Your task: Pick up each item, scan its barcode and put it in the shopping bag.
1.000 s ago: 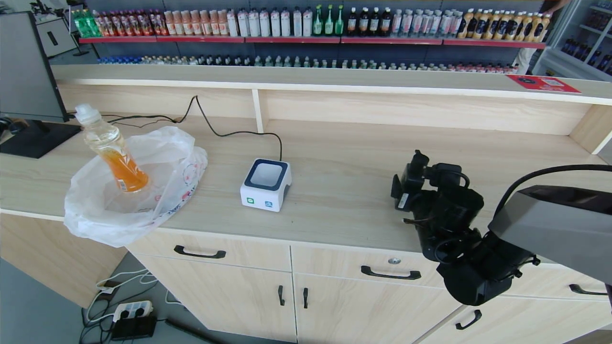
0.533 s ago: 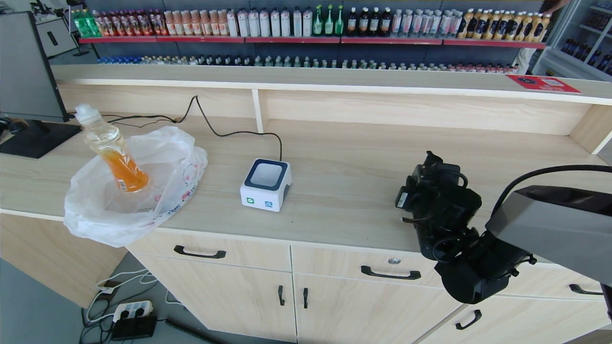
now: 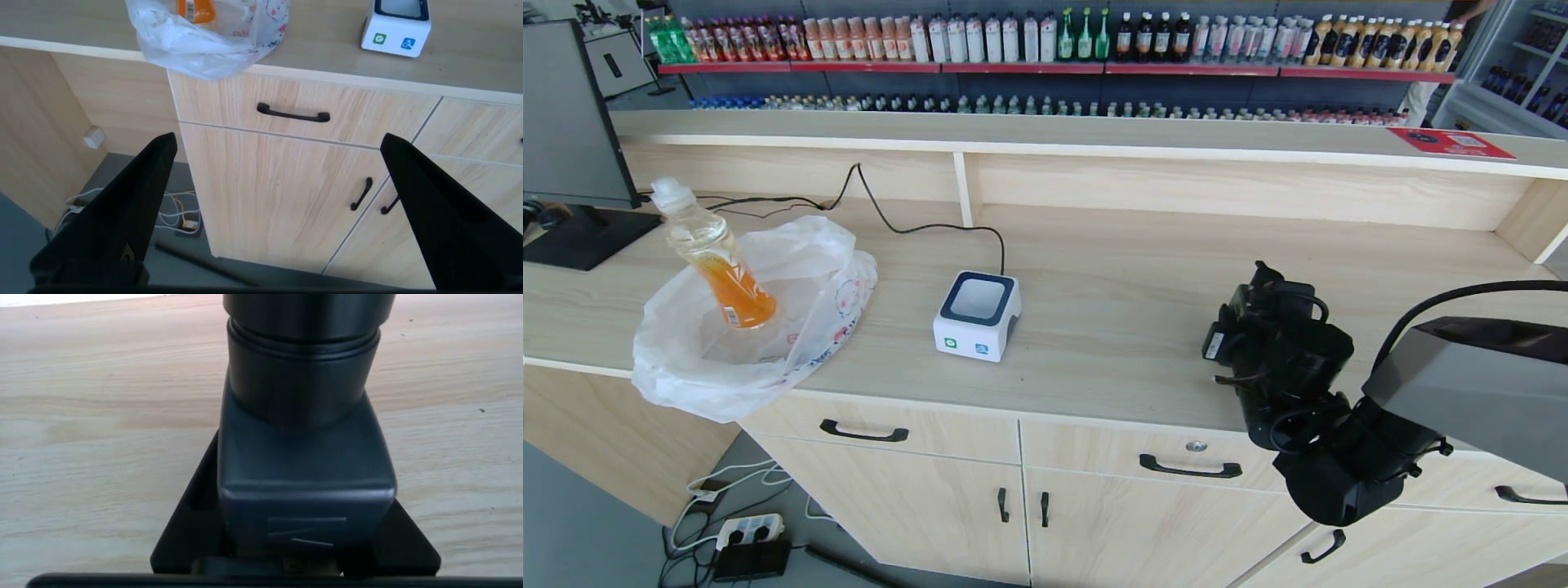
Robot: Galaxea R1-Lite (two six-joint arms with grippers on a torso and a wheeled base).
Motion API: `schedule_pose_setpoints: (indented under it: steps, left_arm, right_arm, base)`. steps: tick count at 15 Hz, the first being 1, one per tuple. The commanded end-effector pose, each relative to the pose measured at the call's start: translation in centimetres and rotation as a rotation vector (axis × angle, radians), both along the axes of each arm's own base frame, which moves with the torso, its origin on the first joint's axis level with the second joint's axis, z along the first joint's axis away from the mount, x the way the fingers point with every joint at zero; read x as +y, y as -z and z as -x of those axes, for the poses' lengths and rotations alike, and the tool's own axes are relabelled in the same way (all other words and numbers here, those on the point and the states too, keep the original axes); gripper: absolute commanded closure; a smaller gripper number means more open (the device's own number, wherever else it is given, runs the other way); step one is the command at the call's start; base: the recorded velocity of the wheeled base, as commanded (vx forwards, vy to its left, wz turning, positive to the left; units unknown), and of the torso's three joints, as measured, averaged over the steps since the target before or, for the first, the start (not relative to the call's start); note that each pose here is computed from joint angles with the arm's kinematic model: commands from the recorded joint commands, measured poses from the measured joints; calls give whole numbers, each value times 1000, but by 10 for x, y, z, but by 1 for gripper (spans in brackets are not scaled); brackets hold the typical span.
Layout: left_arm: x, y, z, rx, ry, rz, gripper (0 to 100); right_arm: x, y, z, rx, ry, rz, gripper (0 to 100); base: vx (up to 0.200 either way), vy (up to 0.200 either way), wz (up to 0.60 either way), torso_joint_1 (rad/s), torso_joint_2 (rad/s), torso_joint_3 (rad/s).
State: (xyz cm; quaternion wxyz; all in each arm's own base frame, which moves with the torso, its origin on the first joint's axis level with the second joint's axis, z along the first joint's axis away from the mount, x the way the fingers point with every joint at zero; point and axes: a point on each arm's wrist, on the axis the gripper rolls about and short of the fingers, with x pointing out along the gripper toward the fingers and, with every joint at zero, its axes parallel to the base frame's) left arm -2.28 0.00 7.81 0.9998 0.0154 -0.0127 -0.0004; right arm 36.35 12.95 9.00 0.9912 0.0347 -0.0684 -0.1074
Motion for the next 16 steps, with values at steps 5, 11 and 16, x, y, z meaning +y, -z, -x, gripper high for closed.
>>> schedule_pose_setpoints:
  steps: [5,11,16]
  left_arm:
    - [0,1,0,5,0,9,0]
    - [0,1,0,10,-1,31,0]
    - [0,1,0,12,-1,29,0]
  right_arm:
    - [-3,-28,16,-49,-6,-4,100]
    - [2,-60,41,-116,-62,-30,100]
    - [23,-82,64,-174,-209,-28,100]
  base:
    - [0,0,0,0,0,0]
    - [0,0,0,0,0,0]
    - [0,0,0,0,0,0]
